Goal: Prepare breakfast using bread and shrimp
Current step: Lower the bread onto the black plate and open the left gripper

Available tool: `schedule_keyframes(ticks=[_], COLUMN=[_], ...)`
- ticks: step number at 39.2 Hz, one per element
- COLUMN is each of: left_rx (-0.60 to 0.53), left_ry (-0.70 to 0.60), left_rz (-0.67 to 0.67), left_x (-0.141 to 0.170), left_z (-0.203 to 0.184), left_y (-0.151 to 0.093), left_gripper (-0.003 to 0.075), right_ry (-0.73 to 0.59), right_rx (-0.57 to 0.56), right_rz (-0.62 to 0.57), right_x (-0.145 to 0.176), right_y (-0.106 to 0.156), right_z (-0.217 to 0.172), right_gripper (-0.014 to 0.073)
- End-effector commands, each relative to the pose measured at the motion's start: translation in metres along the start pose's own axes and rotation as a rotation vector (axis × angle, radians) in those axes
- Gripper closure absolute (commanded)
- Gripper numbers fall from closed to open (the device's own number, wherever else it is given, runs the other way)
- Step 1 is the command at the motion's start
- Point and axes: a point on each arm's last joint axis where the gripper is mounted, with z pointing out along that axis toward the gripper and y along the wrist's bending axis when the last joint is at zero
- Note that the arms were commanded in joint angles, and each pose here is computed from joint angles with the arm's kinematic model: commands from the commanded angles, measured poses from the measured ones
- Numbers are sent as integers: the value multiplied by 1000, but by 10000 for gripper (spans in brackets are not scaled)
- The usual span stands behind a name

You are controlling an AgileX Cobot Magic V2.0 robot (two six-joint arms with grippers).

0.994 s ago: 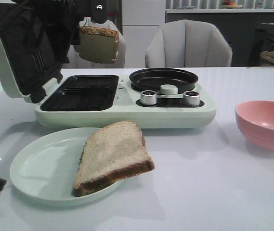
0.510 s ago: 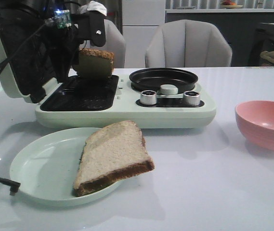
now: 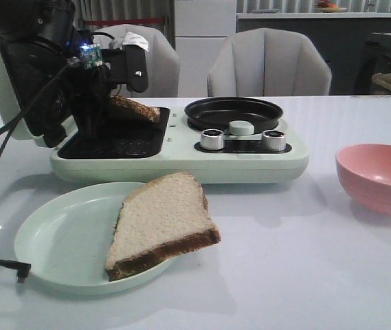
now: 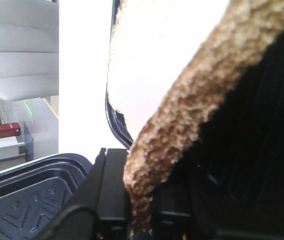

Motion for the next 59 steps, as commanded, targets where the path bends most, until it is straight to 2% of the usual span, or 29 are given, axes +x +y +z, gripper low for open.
schedule_keyframes(ticks=[1,11,14,17,20,25,33,42,59], left_rx=[-60,-43,-35,-33,-35,-36,-29,-31,-30], left_ry=[-32,-46,-51,-53,-42,-31,-24,-3,-41], left_rz=[-59,-62,-72,-72,-74,-80,-104,-110,-120], left_x=[-4,-3,-2,-2,-1,0,-2,-10,-11], left_z=[-16,-11,-9,-9,-9,-9,-10,-14,-51], left_y=[27,24,22,22,22,22,20,17,23], left_gripper=[584,564,517,423,367,327,317,157,155], right_ry=[-115,-115,-115,-115,-115,-115,-115,-115,-115], right_rx=[-7,-7,-7,-7,-7,-7,-7,-7,-7], right_rz=[-20,-20,-20,-20,-20,-20,-20,-20,-20], right_x=[-14,-14,-14,-14,-14,-14,-14,-14,-14], right_y=[1,1,1,1,1,1,1,1,1], right_z=[-3,-3,-3,-3,-3,-3,-3,-3,-3], right_gripper=[455,455,455,455,455,455,455,455,455])
